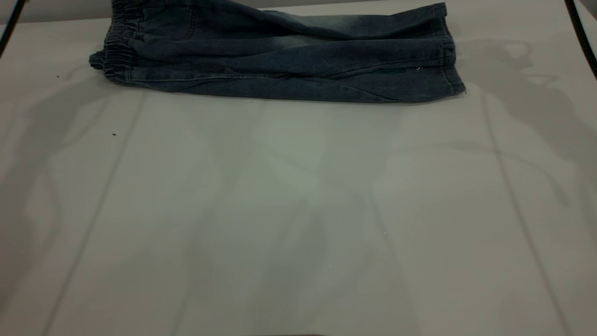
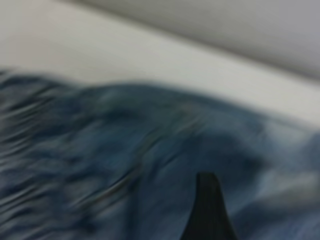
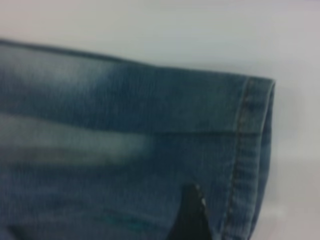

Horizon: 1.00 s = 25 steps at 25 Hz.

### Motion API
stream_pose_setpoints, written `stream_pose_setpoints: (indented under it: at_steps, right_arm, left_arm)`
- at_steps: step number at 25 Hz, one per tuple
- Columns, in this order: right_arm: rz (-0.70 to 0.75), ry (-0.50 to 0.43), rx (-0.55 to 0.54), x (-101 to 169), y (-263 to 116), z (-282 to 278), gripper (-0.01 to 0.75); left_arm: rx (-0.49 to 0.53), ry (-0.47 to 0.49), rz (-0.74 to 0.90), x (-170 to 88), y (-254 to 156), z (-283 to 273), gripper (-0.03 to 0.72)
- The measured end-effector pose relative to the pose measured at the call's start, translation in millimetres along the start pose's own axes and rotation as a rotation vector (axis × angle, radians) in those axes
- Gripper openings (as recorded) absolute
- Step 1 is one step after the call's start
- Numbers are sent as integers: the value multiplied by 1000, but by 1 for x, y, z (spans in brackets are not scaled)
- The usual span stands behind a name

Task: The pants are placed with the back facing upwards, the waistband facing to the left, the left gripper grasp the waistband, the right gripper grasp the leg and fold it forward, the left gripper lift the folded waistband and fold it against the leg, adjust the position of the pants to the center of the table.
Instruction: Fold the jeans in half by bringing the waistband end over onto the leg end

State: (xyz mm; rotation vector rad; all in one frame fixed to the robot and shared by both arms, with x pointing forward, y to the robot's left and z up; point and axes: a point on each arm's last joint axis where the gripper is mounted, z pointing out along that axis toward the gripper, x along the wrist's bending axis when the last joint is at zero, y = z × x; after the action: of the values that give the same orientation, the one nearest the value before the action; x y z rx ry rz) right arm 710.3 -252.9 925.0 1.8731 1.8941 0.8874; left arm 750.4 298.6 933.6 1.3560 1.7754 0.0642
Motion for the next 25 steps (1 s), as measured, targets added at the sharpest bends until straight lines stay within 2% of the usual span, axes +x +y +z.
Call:
stream_pose_setpoints:
  at_steps: [4,9,12,16,19,25]
  right_arm:
    - [-44,13,30,1,-2,0,512]
    - [-66,26,58,3,-4,-1,512]
    - [-147,47,79,12,-7,0,512]
    - [-258,95,90,45,-14,3,512]
    - [-306,130,94,71,-20,5,512]
    - [-352,168,101,99,-27,5,512]
  left_arm:
    - [109,89,140,22,-3,-10,478]
    - [208,208,316,32,-4,-15,478]
    - [192,274,331,31,7,-21,478]
    - [155,335,357,29,22,-26,478]
    - [142,345,368,30,28,-23,478]
    - [155,351,355,47,19,0,478]
